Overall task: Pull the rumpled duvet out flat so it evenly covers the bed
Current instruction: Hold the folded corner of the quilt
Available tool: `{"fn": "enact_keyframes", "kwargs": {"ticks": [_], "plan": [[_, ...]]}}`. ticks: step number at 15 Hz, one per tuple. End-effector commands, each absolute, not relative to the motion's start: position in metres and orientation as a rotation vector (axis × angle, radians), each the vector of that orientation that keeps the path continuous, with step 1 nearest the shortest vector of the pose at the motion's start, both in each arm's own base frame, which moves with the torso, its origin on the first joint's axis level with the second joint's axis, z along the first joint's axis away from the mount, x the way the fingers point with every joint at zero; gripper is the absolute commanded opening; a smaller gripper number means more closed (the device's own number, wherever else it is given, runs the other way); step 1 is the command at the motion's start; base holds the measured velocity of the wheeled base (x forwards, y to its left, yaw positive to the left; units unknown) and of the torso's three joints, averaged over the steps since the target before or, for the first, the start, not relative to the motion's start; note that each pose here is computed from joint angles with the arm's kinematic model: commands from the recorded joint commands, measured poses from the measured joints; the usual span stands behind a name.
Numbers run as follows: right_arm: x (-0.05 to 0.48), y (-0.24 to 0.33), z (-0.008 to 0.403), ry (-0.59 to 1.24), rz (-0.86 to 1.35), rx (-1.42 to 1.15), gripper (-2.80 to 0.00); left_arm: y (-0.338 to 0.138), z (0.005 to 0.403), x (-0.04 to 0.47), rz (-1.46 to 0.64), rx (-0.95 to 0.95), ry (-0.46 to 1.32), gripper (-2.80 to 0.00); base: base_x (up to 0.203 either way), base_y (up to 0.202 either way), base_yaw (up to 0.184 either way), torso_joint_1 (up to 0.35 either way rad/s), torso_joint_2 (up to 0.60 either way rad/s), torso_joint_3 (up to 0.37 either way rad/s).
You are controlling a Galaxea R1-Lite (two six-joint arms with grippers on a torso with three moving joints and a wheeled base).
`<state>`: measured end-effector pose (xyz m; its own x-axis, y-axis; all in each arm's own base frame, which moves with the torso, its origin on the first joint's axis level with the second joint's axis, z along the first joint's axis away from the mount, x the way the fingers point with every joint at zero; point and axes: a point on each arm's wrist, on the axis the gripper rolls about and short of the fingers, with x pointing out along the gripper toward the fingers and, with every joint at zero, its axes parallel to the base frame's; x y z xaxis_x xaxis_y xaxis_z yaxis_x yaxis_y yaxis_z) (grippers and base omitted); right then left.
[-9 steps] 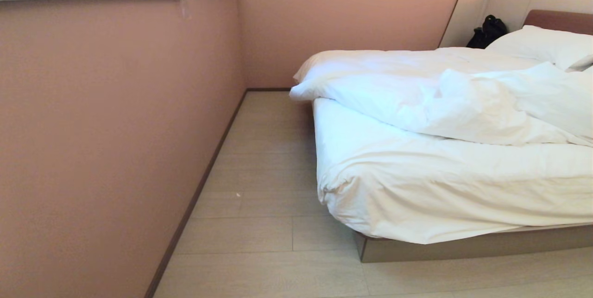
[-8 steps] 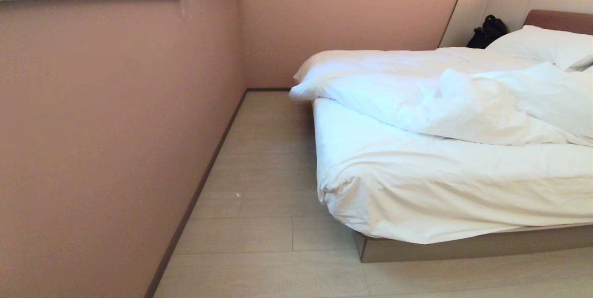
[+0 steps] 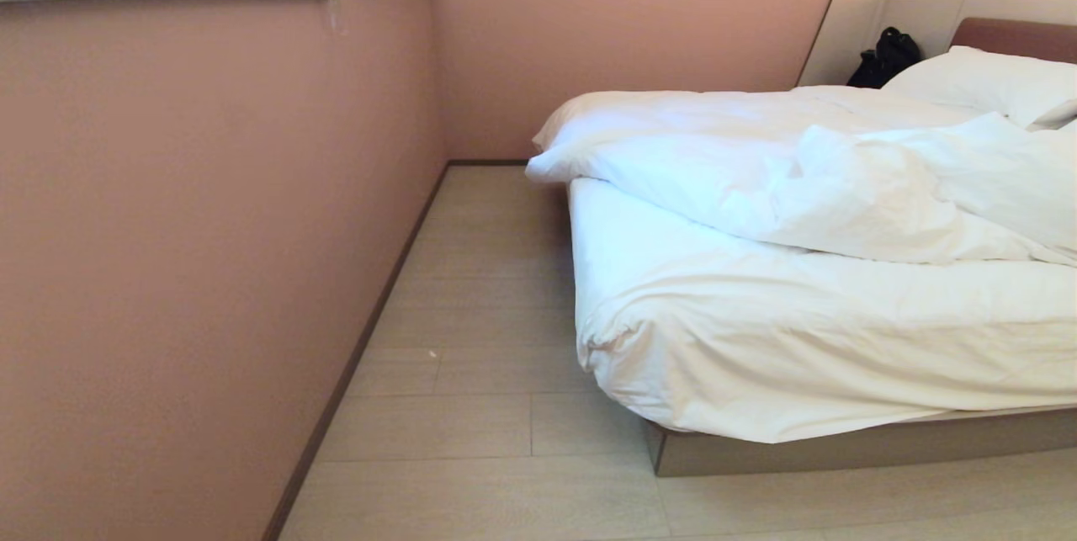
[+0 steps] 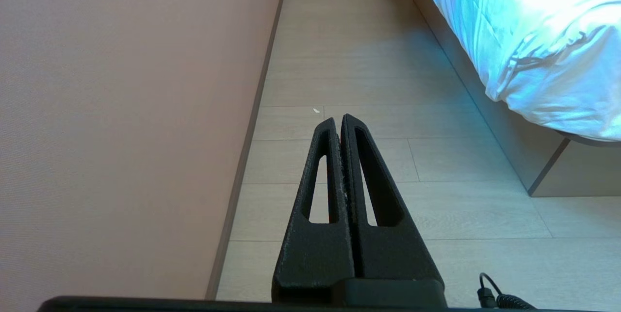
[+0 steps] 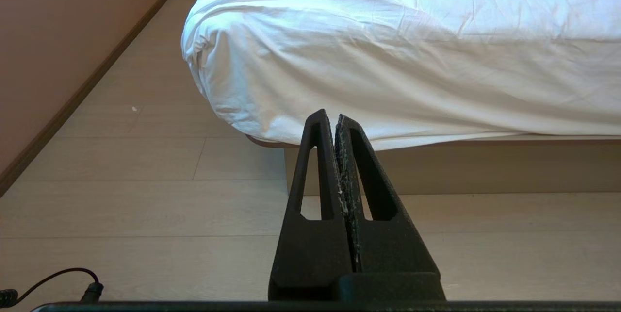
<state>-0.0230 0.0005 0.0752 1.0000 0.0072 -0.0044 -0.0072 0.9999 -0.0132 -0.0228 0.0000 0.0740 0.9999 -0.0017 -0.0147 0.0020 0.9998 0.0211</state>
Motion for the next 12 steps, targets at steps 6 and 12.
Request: {"fn": "enact_keyframes", "kwargs": {"ticks": [6, 12], "plan": [[-0.0229, 0.0005, 0.0751, 0.006, 0.008, -0.014, -2.8, 0.0001, 0.0744, -0.0228, 0.0, 0.015, 0.011, -2.8, 0.0, 0.0, 0.0, 0.0, 0.0, 0.0], [-0.0229, 0.0005, 0.0751, 0.006, 0.008, -0.014, -2.8, 0.0001, 0.0744, -0.0228, 0.0, 0.012, 0.011, -2.8, 0.0, 0.0, 0.0, 0.0, 0.0, 0.0]]}}
